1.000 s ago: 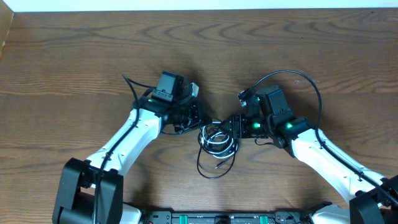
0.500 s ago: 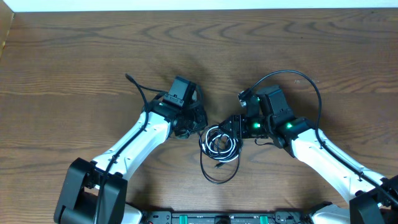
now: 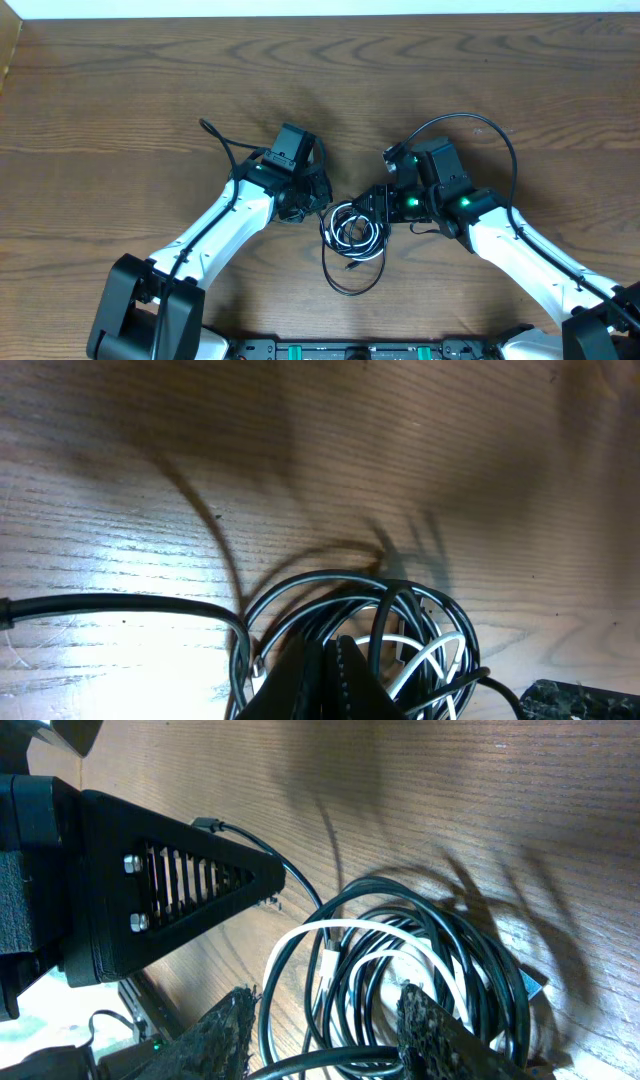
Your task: Untangle cables
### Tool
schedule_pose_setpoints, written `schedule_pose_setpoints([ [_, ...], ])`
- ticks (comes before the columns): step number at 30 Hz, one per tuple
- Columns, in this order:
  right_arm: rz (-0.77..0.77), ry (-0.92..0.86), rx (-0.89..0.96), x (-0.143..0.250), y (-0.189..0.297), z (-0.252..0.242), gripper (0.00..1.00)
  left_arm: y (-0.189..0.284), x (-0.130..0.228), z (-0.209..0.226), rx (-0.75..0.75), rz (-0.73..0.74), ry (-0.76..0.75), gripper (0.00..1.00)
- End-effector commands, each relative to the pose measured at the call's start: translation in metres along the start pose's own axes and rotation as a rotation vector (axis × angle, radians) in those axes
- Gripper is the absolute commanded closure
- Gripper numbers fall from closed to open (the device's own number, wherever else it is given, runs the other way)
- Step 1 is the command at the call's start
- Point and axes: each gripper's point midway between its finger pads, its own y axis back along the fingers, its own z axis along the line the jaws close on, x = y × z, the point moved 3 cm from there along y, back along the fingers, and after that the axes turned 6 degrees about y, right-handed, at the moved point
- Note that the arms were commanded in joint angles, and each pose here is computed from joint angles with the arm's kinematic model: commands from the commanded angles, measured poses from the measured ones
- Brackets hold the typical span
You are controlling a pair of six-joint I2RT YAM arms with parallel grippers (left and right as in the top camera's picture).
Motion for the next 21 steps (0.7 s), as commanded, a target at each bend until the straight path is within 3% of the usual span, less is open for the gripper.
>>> schedule_pose_setpoints([
  [1,0.010,0.018,-0.014,0.002,-0.001,0.003,0.55,-0.002,0.001,0.004,-0.020,-0.001,0.003,0.92],
  [11,0.004,0.020,-0.008,0.001,-0.001,0.003,0.53,-0.001,-0.003,0.013,-0.076,-0.041,0.064,0.92],
  [21,0.002,0.020,-0.004,0.001,-0.001,0.002,0.52,-0.006,0.012,0.002,-0.078,-0.021,0.006,0.92],
])
